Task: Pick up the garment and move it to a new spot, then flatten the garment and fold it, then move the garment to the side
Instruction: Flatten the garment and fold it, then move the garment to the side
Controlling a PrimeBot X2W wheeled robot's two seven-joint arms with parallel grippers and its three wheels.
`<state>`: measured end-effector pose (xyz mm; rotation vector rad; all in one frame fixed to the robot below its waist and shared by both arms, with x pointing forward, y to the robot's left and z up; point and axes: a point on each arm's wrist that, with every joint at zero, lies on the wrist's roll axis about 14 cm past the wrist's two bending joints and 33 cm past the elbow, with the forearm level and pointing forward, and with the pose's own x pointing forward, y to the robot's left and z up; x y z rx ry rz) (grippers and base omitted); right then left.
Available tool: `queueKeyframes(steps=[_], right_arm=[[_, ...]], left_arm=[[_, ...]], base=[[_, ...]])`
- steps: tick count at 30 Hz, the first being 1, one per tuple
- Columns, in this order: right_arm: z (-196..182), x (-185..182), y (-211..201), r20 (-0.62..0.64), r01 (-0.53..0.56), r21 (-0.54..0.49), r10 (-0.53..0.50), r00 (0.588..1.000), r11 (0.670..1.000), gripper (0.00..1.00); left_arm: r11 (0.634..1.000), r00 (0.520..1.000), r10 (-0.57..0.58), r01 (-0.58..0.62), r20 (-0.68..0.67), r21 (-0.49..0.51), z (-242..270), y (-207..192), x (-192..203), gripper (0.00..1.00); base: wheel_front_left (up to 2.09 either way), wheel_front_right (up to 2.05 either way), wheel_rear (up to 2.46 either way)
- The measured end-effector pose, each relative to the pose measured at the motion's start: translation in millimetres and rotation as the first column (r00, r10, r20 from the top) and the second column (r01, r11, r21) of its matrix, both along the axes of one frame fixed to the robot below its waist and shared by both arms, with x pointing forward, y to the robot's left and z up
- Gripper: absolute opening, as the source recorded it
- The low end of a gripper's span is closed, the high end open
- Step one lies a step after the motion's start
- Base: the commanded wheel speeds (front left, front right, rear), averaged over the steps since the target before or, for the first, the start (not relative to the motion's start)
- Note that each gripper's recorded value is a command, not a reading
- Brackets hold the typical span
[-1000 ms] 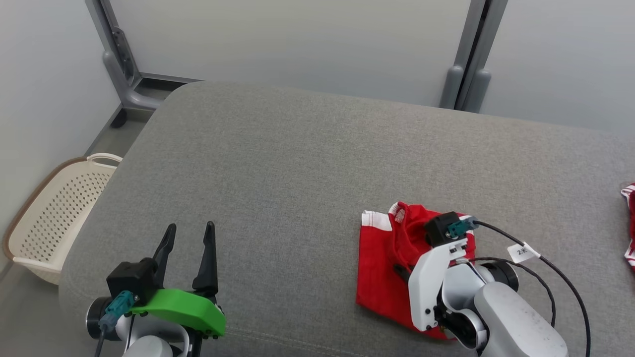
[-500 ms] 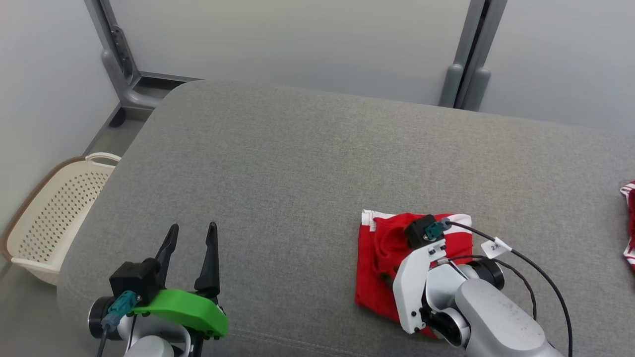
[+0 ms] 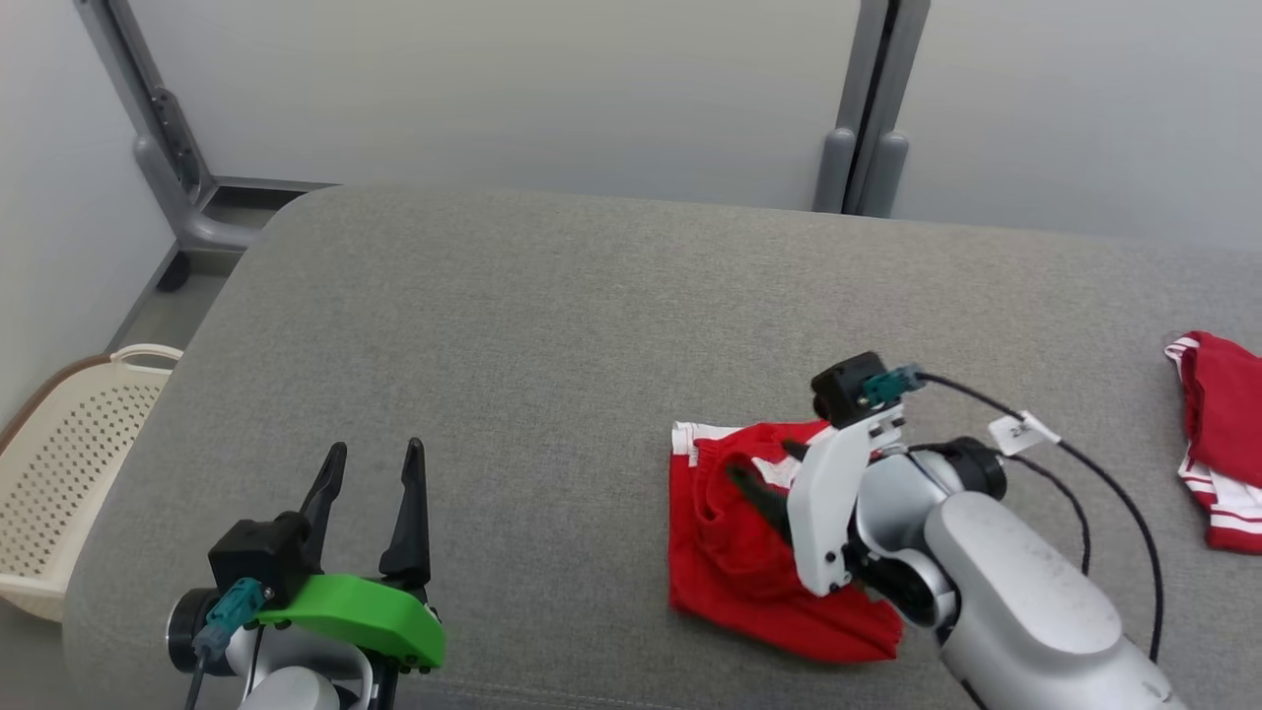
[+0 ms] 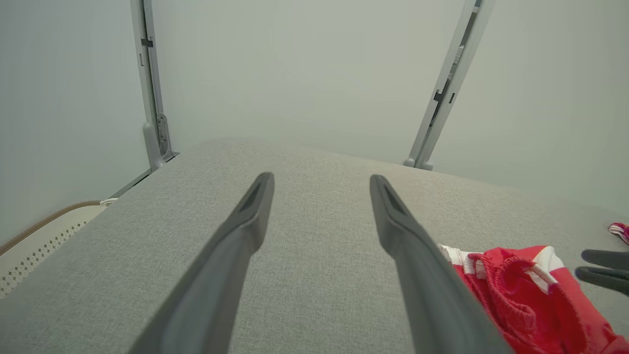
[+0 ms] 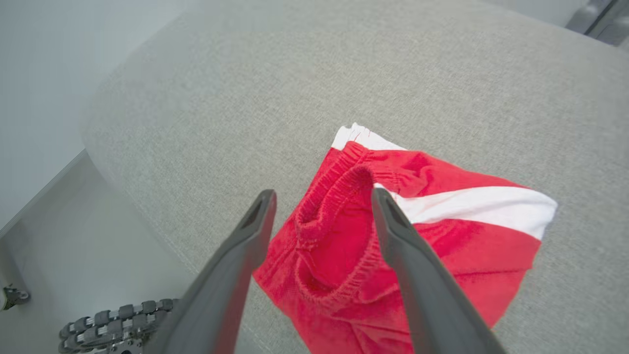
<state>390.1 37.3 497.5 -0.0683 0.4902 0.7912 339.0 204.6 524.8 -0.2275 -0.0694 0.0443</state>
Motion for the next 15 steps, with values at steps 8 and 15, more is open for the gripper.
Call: queueKeyframes(steps=[8, 15], right_arm=[[26, 32, -77, 0.049, 0.204, 0.046, -0.207, 0.977, 0.978, 1.00], [-4, 36, -126, -0.085, 0.351, 0.050, -0.346, 0.934, 0.935, 1.00]], left_arm=[[0.998, 0.998, -0.059, 0.059, 0.005, 0.007, 4, -18, 10, 1.00], [0.996, 0.996, -0.091, 0.091, -0.012, 0.010, 1, -28, 15, 1.00]], base=[[0.00, 0.00, 0.00], [0.00, 0.00, 0.00]])
